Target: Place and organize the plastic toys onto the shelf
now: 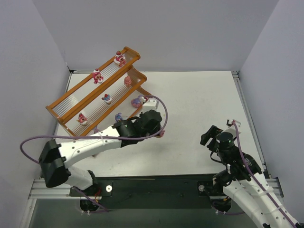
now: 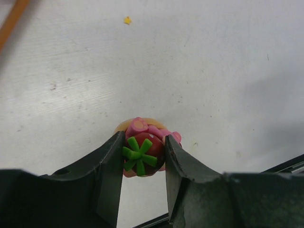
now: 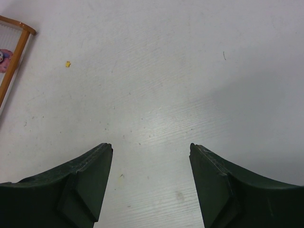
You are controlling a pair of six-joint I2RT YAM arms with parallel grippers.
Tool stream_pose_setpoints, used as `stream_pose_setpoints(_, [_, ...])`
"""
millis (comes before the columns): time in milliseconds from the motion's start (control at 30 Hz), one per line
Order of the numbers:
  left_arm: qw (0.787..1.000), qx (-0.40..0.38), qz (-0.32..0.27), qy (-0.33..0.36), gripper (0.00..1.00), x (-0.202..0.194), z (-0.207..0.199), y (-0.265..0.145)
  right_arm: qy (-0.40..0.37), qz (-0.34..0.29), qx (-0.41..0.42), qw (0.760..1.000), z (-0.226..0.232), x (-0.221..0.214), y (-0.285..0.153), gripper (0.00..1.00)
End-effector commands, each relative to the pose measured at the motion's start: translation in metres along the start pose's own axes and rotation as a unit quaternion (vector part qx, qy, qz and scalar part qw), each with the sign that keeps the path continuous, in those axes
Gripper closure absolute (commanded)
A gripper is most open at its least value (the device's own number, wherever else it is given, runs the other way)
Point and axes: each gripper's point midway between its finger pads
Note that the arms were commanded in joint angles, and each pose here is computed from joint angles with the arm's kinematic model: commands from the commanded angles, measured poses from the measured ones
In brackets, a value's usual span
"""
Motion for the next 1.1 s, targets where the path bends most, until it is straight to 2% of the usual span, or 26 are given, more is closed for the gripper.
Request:
stream_pose_setpoints(0, [0.996, 0.081, -0.028, -0.013, 1.0, 0.027, 0.057, -0.06, 0.001, 0.001, 0.006, 1.0, 0.005, 0.0, 0.003, 0.34])
stream_pose_setpoints(33, [0.993, 0.095, -0.059, -0.031, 1.0, 0.045, 0.07, -0.079, 0.002, 0.003, 0.006, 1.0, 0.005, -0.001, 0.004, 0.34])
stream_pose_setpoints(100, [0.988, 0.132, -0.062, -0.047, 1.0, 0.05, 0.099, -0.097, 0.001, 0.004, 0.007, 1.0, 0.005, -0.001, 0.005, 0.34])
stream_pose_setpoints(167, [0.979, 0.167, -0.095, -0.074, 1.0, 0.072, 0.127, -0.122, 0.002, 0.005, 0.007, 1.0, 0.006, -0.002, 0.006, 0.34])
stream_pose_setpoints(233, [0.974, 0.186, -0.103, -0.083, 1.0, 0.078, 0.145, -0.139, 0.004, 0.003, 0.006, 1.0, 0.006, -0.001, 0.007, 0.34])
stream_pose_setpoints(433, [0.962, 0.186, -0.166, -0.112, 1.0, 0.12, 0.162, -0.185, 0.003, 0.005, 0.004, 1.0, 0.007, -0.001, 0.008, 0.34])
stream_pose_setpoints(600, [0.943, 0.215, -0.215, -0.136, 1.0, 0.15, 0.186, -0.225, 0.002, 0.004, 0.003, 1.0, 0.007, -0.001, 0.008, 0.34])
stream_pose_setpoints(700, [0.933, 0.233, -0.232, -0.145, 1.0, 0.164, 0.202, -0.234, 0.001, 0.004, 0.001, 1.0, 0.007, -0.001, 0.009, 0.34])
stream_pose_setpoints(833, [0.936, 0.233, -0.211, -0.157, 1.0, 0.178, 0.218, -0.217, 0.002, 0.008, 0.009, 1.0, 0.01, -0.002, 0.009, 0.34])
stream_pose_setpoints(1067, [0.917, 0.264, -0.212, -0.211, 1.0, 0.183, 0.266, -0.208, 0.001, 0.011, 0.025, 1.0, 0.015, -0.002, 0.007, 0.35])
Point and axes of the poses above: each gripper's point midway between its finger pads, its own y axis out along the fingers, its own z axis along the line the jaws close on, x = y × z, and after that the axes turned 10 degrees about y, right-handed
